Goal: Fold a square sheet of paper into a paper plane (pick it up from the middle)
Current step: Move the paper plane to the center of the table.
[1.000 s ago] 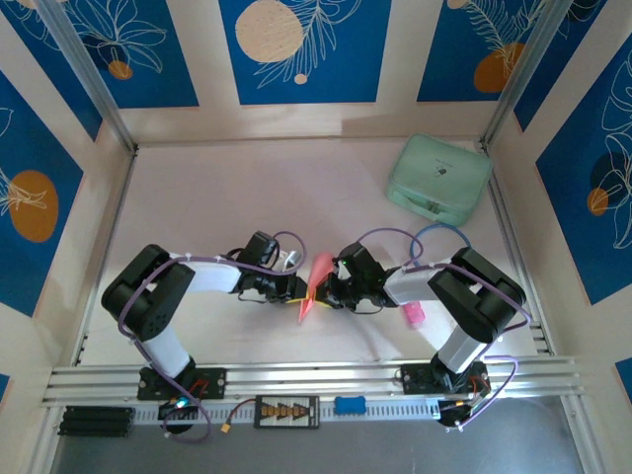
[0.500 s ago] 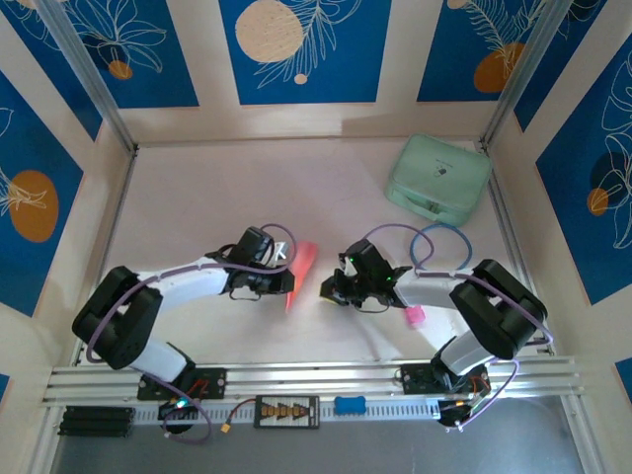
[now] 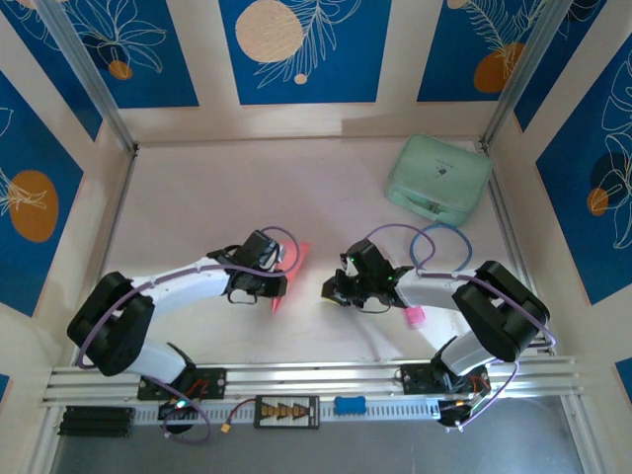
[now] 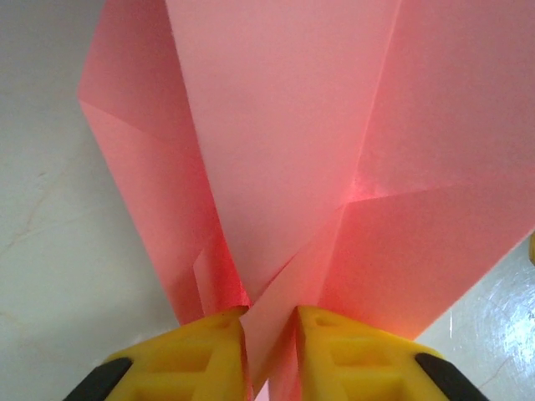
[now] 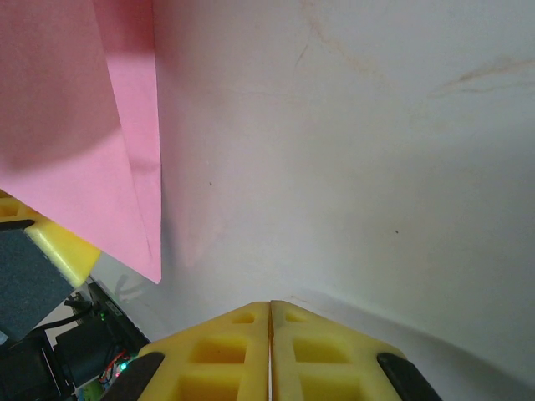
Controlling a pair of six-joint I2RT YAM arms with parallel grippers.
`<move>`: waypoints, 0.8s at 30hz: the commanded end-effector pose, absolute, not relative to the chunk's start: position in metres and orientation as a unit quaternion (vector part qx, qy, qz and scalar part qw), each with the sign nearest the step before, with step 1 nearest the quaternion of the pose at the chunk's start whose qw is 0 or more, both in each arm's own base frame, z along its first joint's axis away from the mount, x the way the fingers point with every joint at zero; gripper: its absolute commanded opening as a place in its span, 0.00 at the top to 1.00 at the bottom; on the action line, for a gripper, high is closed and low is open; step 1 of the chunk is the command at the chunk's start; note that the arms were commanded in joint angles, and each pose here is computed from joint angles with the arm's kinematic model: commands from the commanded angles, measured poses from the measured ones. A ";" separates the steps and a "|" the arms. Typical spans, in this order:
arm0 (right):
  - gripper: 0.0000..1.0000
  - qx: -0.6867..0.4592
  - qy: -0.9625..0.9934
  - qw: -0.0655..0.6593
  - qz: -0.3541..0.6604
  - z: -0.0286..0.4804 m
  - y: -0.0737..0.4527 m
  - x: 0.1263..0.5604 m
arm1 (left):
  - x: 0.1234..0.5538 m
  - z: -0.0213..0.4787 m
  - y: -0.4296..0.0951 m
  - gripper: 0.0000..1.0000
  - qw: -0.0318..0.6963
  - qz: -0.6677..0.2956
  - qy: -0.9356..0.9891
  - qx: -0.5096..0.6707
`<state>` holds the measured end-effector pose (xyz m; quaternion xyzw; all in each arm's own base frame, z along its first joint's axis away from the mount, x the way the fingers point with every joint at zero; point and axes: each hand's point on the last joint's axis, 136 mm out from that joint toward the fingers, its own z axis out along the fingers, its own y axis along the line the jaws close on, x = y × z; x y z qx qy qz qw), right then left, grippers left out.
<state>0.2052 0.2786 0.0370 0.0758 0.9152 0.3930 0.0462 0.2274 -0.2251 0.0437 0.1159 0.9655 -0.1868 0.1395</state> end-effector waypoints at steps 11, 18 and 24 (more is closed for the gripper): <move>0.90 0.067 0.918 0.045 0.388 0.036 0.279 0.201 | 0.224 0.049 -0.237 0.70 0.137 -0.197 0.961 0.139; 0.90 0.062 0.918 0.043 0.389 0.036 0.283 0.201 | 0.221 0.051 -0.246 0.66 0.132 -0.218 0.955 0.151; 0.89 0.057 0.916 0.037 0.396 0.036 0.288 0.201 | 0.221 0.055 -0.248 0.65 0.139 -0.219 0.953 0.154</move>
